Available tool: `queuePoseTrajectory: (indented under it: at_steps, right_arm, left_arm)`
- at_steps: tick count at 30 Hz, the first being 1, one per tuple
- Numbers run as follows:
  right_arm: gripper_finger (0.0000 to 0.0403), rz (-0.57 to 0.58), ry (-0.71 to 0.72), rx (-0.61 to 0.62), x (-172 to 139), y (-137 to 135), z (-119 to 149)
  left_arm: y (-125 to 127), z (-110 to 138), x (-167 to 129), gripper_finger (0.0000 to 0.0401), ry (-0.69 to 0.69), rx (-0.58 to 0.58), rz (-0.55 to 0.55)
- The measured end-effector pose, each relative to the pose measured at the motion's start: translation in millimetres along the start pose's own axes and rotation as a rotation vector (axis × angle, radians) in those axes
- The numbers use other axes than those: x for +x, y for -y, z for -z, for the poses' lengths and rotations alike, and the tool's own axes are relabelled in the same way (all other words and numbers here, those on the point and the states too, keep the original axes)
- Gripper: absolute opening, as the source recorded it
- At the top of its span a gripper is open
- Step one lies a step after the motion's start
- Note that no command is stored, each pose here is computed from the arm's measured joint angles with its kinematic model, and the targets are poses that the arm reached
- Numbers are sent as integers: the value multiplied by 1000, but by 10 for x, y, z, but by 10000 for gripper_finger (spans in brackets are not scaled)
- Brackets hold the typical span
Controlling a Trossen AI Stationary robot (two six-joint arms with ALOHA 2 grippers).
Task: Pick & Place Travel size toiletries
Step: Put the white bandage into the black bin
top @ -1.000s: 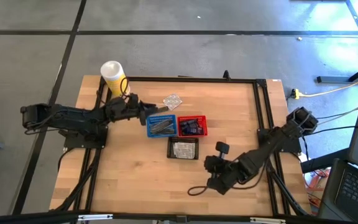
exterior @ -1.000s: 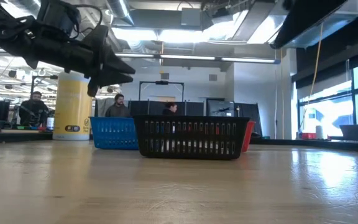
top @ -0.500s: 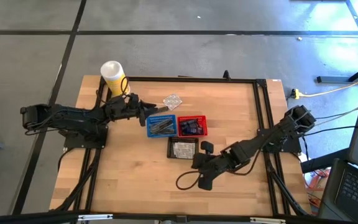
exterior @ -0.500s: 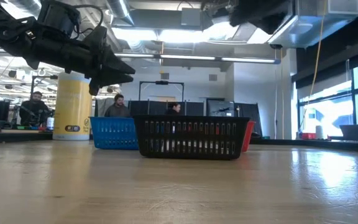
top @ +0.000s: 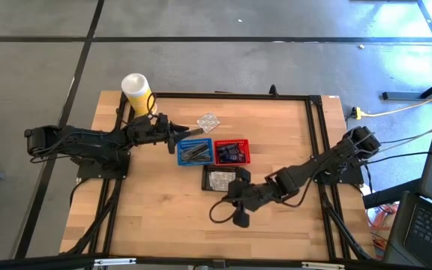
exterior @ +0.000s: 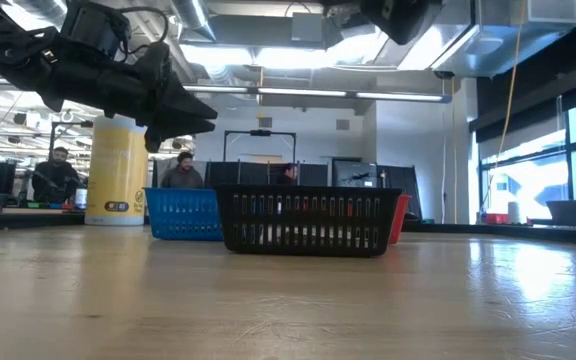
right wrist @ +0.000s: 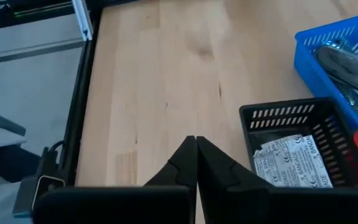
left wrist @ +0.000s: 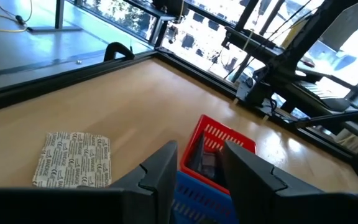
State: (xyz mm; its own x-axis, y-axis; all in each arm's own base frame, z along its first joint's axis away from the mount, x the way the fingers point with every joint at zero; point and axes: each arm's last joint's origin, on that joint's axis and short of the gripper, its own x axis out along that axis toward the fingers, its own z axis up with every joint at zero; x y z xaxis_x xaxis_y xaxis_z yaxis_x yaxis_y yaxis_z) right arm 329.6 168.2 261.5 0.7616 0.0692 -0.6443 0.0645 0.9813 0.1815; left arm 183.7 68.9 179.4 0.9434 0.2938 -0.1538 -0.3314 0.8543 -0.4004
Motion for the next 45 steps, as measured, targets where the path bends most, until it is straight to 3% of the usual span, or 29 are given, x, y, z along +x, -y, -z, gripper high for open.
queuePoseTrajectory:
  at_steps: [15,19,28,33,41,45]
  right_arm:
    - [2,51,23,-11,15,58,-29]
    - [3,56,-6,-20,16,71,-5]
    - [3,32,-151,-20,-33,4,171]
    - [2,36,-179,-63,-52,-20,219]
    - [2,131,-247,-96,-105,-12,342]
    - [2,150,-281,-92,-129,-17,391]
  left_arm:
    - [7,-18,0,125,19,-32,7]
    - [67,-172,55,123,62,36,-12]
    - [184,-567,243,109,-44,360,-130]
    - [154,-844,383,117,-110,381,-194]
    - [-62,-958,761,160,-336,357,-196]
    - [-218,-1012,913,173,-384,324,-211]
